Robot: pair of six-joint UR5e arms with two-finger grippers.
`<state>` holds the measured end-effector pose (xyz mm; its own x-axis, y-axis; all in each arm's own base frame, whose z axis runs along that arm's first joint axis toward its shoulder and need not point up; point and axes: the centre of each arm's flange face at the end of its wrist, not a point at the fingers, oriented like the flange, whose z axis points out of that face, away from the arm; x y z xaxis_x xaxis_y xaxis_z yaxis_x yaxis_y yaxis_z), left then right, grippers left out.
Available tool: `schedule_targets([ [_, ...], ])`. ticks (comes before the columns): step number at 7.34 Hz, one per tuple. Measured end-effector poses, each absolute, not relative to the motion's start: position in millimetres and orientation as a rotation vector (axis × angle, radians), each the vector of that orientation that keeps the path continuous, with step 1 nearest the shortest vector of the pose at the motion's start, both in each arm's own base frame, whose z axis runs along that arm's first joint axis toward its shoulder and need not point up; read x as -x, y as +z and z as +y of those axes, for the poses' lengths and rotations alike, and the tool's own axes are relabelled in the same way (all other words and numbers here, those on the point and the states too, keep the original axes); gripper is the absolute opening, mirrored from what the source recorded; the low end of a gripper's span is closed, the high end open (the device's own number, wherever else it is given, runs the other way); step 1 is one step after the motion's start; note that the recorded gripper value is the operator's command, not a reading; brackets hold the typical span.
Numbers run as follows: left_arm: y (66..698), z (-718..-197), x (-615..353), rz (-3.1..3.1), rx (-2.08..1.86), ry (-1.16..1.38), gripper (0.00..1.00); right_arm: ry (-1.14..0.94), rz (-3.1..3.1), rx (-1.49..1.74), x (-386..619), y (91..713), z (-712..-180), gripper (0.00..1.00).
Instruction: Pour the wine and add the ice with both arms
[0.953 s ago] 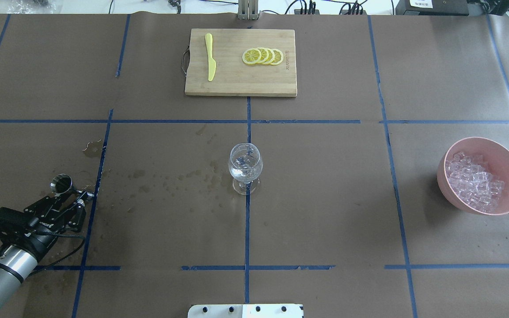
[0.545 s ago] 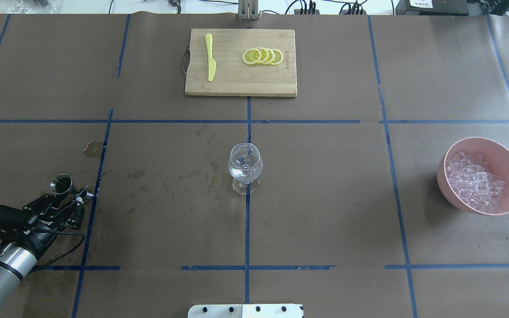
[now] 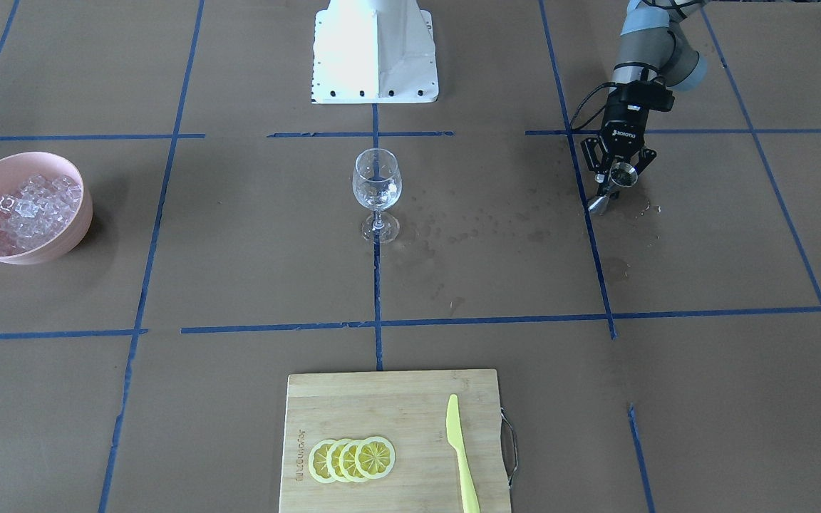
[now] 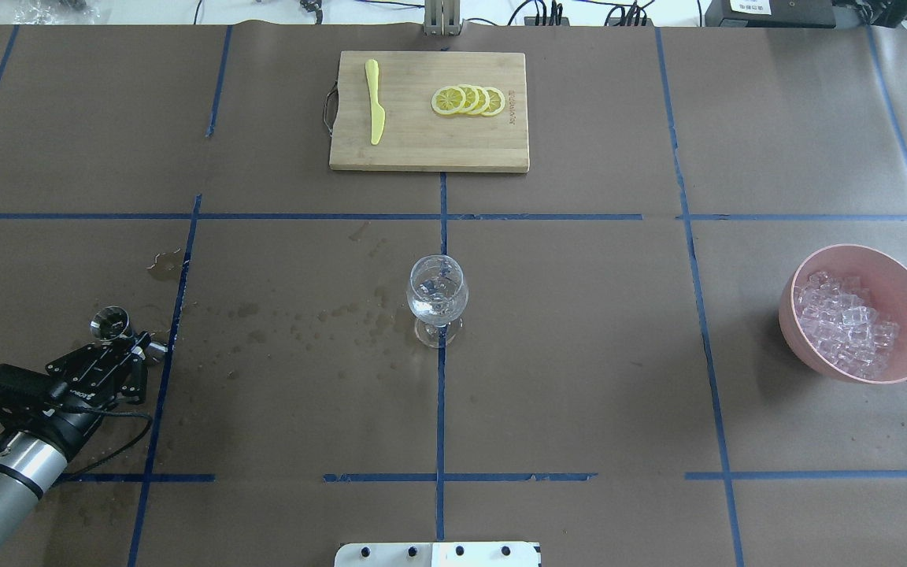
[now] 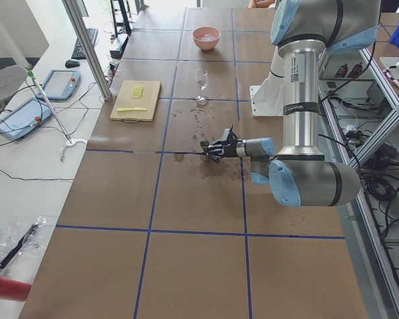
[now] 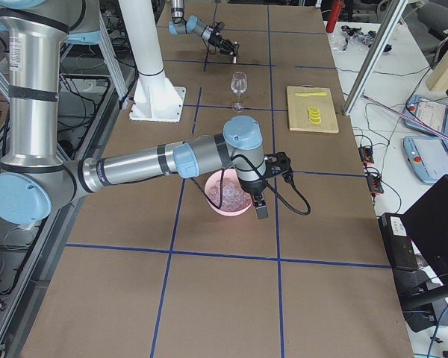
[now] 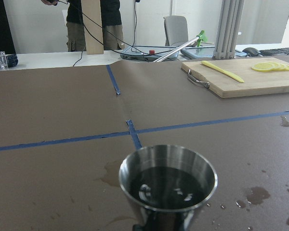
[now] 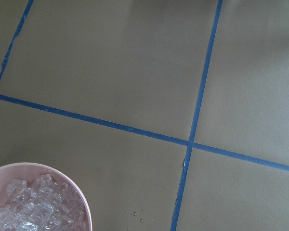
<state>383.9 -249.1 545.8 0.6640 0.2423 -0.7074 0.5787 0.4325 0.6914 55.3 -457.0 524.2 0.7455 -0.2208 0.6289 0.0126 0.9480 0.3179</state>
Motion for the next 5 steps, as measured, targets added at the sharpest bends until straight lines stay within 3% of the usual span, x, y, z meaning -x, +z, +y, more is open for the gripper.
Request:
schedule_targets([
  [5, 529.4, -262.9, -364.9, 0.864, -1.247, -0.218, 0.00, -0.130, -0.721, -0.304, -55.3, 524.5, -457.2, 1.00],
])
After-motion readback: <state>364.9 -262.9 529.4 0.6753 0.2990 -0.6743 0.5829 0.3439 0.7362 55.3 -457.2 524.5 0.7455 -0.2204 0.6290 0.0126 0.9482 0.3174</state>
